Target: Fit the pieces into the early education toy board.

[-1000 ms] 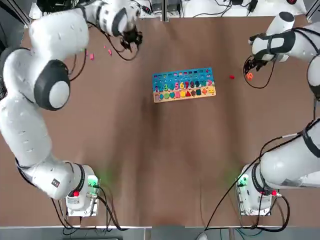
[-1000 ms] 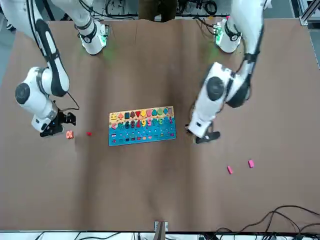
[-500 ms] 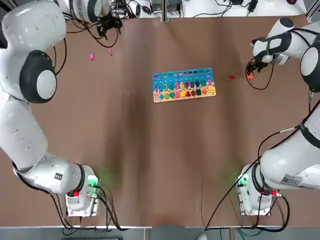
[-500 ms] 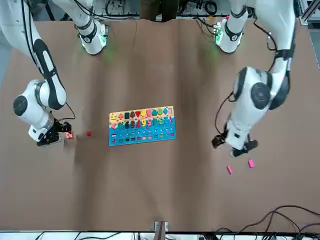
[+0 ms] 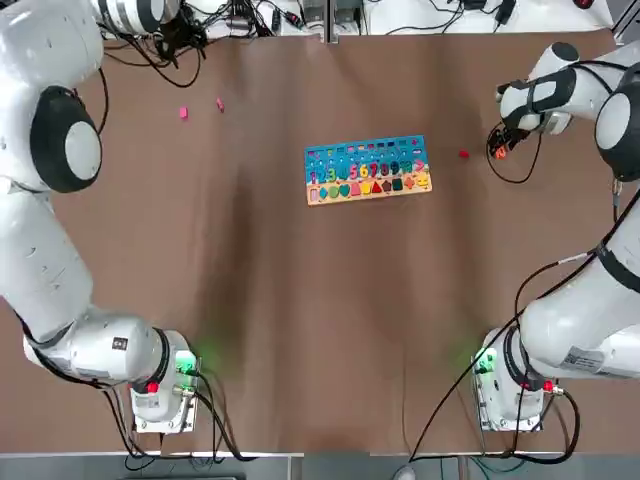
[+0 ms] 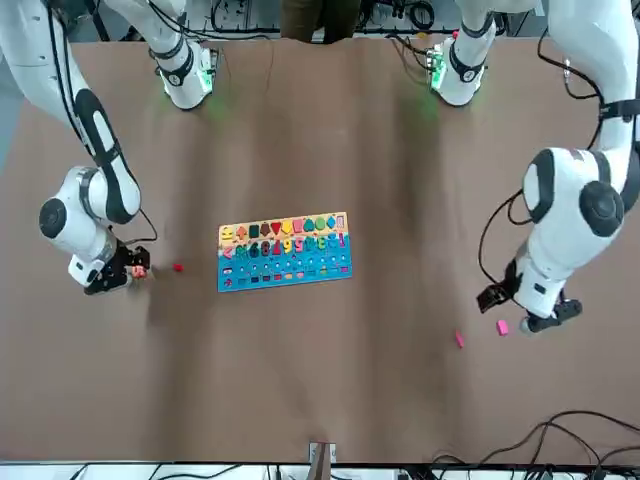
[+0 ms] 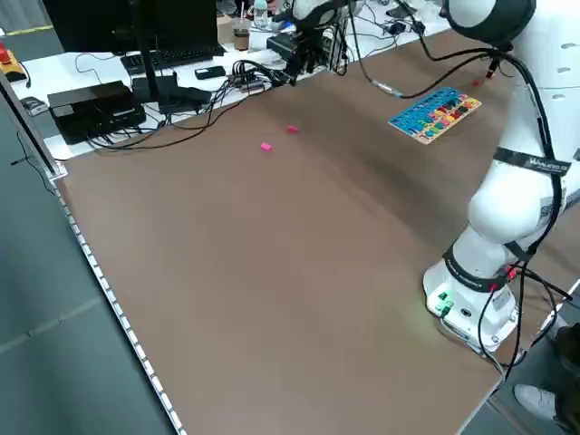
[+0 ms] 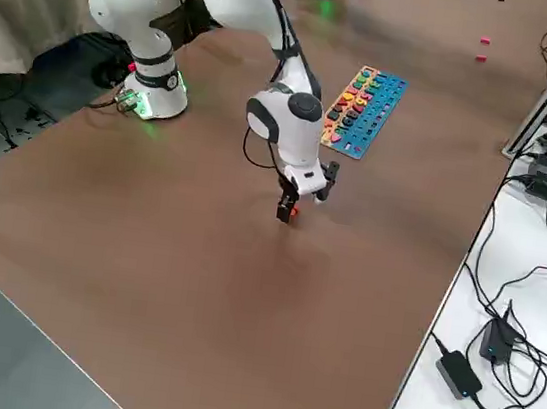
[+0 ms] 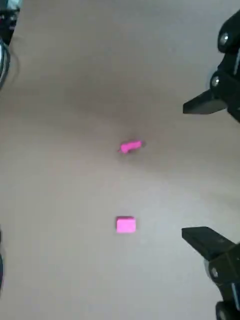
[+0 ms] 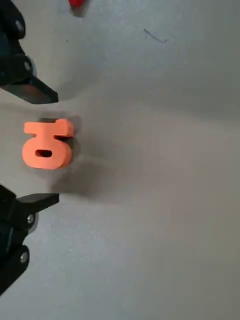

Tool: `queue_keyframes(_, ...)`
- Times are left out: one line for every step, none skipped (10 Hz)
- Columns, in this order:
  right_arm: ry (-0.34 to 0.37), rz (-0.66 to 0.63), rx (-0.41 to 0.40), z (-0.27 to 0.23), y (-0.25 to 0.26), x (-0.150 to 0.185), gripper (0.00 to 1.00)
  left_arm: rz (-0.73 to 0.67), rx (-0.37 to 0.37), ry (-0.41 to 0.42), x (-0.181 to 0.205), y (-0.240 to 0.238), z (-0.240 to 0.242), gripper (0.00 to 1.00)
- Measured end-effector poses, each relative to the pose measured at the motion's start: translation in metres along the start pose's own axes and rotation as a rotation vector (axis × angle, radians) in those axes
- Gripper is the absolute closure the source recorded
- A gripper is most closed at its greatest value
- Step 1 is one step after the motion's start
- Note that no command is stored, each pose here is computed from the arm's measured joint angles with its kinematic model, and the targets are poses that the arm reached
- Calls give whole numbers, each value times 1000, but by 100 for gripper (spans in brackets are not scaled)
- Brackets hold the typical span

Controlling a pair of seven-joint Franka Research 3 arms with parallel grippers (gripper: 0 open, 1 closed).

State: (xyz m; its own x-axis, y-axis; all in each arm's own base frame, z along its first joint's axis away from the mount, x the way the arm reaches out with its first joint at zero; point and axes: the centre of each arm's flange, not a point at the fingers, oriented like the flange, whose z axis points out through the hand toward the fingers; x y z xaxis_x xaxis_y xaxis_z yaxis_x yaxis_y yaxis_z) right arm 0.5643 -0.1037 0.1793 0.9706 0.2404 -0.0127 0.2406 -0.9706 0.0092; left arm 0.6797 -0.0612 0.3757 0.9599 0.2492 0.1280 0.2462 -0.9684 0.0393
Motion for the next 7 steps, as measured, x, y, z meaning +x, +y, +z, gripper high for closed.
queue_keyframes(1, 0, 0, 0, 0, 0, 30, 20, 16, -6, 9, -7, 16, 1)
queue_keyframes(1, 0, 0, 0, 1, 0, 31, 40, 36, -14, 19, -16, 33, 2)
queue_keyframes(1, 0, 0, 0, 1, 0, 33, 45, 58, -21, 29, -30, 51, 4)
queue_keyframes(1, 1, 0, 0, 1, 0, 33, 44, 75, -30, 37, -47, 65, 6)
queue_keyframes(1, 1, 0, 0, 1, 0, 35, 43, 73, -41, 42, -64, 75, 8)
queue_keyframes(1, 1, 0, 0, 1, 0, 40, 47, 56, -54, 45, -79, 83, 9)
queue_keyframes(1, 1, 0, 0, 1, 0, 43, 56, 46, -70, 45, -86, 93, 11)
